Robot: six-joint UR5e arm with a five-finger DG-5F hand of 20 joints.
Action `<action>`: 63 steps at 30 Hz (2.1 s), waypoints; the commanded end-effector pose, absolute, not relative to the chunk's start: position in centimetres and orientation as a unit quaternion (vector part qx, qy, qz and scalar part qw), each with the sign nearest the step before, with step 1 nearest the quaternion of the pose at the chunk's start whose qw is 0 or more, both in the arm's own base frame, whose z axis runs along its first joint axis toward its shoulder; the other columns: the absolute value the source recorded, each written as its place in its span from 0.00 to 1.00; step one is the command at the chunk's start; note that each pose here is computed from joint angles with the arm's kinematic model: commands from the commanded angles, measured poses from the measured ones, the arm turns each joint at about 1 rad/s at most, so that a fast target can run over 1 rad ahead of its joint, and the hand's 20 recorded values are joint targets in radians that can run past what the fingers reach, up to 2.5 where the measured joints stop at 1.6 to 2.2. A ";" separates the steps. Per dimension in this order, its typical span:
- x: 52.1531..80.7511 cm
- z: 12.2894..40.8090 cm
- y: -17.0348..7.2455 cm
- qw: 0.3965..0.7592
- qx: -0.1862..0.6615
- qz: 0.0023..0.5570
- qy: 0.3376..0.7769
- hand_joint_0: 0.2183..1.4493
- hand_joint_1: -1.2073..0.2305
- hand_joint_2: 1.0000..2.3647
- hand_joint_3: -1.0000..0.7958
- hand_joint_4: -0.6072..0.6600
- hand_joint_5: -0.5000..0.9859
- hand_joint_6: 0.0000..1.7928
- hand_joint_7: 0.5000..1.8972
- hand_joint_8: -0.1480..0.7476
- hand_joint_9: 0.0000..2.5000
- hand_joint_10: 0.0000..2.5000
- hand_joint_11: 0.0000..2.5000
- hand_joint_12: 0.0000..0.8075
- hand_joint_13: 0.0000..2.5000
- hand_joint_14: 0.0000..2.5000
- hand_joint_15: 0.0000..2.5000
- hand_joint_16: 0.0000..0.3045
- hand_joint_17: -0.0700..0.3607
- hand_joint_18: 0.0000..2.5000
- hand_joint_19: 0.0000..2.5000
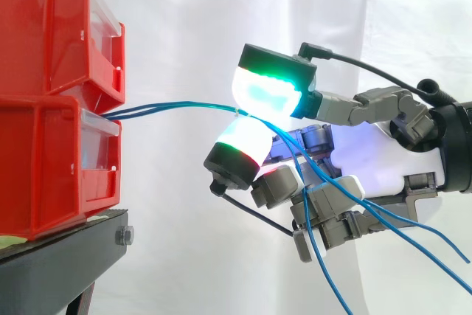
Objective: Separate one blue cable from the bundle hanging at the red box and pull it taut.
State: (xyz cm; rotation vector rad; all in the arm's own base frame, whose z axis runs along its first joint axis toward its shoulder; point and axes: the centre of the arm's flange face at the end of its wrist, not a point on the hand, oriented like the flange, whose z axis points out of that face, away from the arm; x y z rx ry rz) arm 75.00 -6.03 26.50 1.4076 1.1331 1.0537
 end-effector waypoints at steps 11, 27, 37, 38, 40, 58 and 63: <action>75.0 26.5 -6.1 0.502 0.582 0.436 0.468 0.20 0.33 0.00 0.28 0.59 0.21 0.50 0.41 0.49 0.45 0.00 0.55 0.55 0.47 0.01 0.53 0.18 0.45 0.39 0.29; 75.0 26.4 -6.1 0.501 0.583 0.435 0.468 0.33 0.28 0.01 0.43 0.52 0.21 0.49 0.51 0.47 0.45 0.01 0.55 0.49 0.46 0.01 0.54 0.16 0.41 0.38 0.31; 75.0 26.4 -6.1 0.501 0.583 0.435 0.468 0.45 0.23 0.00 0.28 0.50 0.21 0.49 0.55 0.44 0.42 0.01 0.53 0.47 0.43 0.01 0.50 0.15 0.41 0.36 0.28; 75.0 26.5 -6.1 0.502 0.582 0.436 0.468 0.44 0.22 0.00 0.28 0.50 0.21 0.49 0.55 0.44 0.42 0.01 0.53 0.47 0.43 0.01 0.50 0.15 0.41 0.36 0.28; 75.0 26.4 -6.1 0.502 0.582 0.436 0.468 0.43 0.21 0.00 0.28 0.49 0.21 0.49 0.55 0.44 0.42 0.01 0.53 0.47 0.42 0.01 0.49 0.15 0.40 0.36 0.28; 75.0 26.5 -6.2 0.502 0.582 0.436 0.467 0.18 0.23 0.00 0.28 0.56 0.23 0.48 0.47 0.50 0.44 0.00 0.52 0.55 0.41 0.01 0.46 0.18 0.45 0.35 0.27; 75.0 26.5 -6.2 0.502 0.582 0.436 0.467 0.19 0.20 0.00 0.28 0.55 0.23 0.48 0.47 0.49 0.43 0.01 0.52 0.54 0.41 0.01 0.46 0.18 0.44 0.34 0.27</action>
